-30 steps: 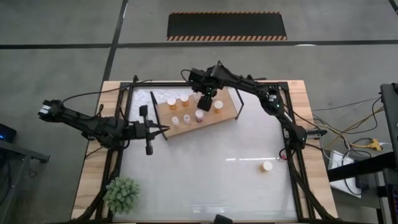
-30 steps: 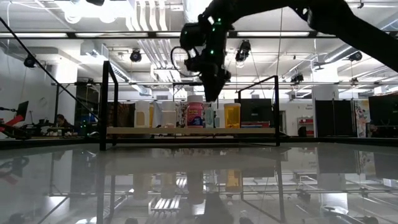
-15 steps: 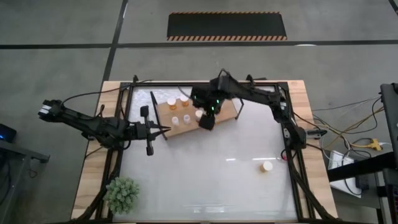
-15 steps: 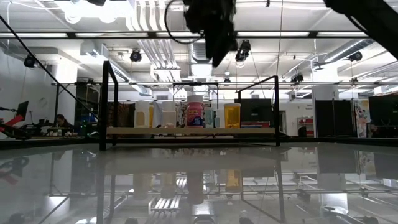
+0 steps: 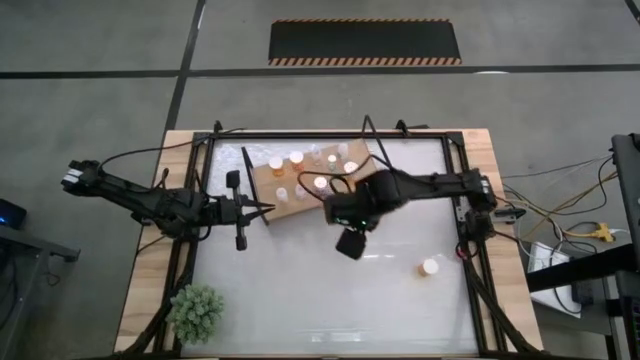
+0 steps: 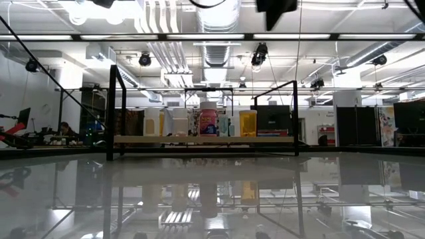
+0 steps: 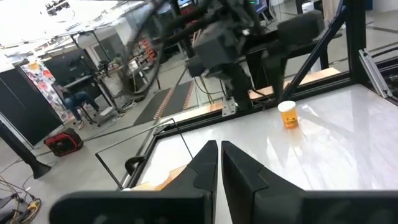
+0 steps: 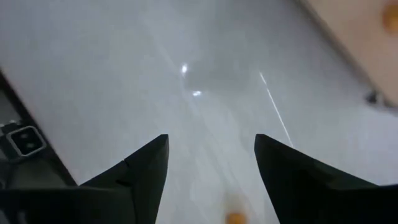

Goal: Pick and place medicine bottles onto shelf by color
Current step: Put the orange pill bottle on the shelf

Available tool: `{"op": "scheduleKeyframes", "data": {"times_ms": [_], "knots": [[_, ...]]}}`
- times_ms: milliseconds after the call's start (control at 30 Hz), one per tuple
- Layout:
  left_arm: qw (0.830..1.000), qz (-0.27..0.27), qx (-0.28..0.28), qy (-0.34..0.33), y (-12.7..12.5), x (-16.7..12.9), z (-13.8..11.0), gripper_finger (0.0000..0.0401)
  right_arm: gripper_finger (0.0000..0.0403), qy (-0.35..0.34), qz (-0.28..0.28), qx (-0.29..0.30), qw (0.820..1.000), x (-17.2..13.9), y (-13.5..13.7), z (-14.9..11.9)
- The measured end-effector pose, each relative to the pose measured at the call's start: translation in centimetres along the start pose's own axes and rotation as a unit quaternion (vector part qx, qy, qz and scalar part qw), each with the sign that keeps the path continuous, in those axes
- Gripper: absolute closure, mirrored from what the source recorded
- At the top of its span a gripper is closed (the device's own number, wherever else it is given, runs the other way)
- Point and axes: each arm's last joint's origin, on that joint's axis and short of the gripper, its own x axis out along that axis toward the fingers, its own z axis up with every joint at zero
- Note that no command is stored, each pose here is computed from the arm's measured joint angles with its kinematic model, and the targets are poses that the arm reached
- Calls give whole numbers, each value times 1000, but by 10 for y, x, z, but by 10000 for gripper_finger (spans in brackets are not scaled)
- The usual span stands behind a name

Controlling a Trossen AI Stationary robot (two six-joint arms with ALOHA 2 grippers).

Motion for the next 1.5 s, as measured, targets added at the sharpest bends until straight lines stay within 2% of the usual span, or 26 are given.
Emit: {"op": "scheduleKeyframes", "data": {"times_ms": [233,433,600,767,1033,1200,1500], "knots": [[1000,4,-6,-13,1,-1,3,397,139,34,-59,109,992,9,-6,-55],[1000,5,4,-16,2,-2,4,397,121,58,-101,231,966,23,-27,-108],[1000,5,8,-18,2,-2,4,397,112,62,-91,323,940,37,-42,-150],[1000,6,9,-19,3,-2,4,397,108,70,-62,377,921,55,-52,-186],[1000,6,16,-18,3,-2,4,397,101,77,-29,416,906,88,-58,-214],[1000,6,17,-18,3,-2,4,397,95,103,-42,417,902,103,-57,-221],[1000,6,17,-17,3,-2,4,397,97,109,-74,406,905,121,-53,-222]]}}
